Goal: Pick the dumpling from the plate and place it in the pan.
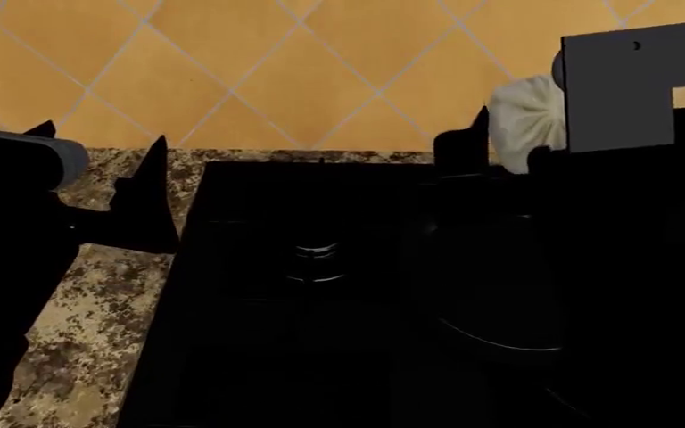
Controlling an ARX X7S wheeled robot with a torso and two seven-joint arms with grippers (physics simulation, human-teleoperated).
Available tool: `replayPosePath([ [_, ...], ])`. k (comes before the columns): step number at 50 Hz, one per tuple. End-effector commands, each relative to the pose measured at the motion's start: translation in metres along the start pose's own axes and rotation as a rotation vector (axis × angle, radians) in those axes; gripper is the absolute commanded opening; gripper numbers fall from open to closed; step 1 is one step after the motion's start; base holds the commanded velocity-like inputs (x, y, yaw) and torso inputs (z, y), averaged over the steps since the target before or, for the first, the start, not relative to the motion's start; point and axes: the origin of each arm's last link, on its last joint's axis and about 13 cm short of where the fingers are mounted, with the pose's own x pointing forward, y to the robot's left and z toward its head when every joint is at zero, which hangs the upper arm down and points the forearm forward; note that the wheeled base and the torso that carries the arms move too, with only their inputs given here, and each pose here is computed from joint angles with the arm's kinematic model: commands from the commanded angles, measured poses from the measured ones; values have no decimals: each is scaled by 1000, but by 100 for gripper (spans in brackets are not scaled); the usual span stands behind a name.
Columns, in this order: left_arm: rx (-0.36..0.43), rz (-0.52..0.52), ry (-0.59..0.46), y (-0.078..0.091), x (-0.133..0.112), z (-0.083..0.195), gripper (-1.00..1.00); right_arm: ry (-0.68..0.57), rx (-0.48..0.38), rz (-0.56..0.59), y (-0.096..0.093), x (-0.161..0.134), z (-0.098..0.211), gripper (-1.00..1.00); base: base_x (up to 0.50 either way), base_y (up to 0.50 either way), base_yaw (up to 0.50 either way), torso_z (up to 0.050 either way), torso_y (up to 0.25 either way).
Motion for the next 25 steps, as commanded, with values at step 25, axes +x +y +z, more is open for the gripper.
replayPosePath([
  [25,-3,1,-3,3,-2,2,100,316,6,48,-15,47,14,-100,0,0,0,0,0],
])
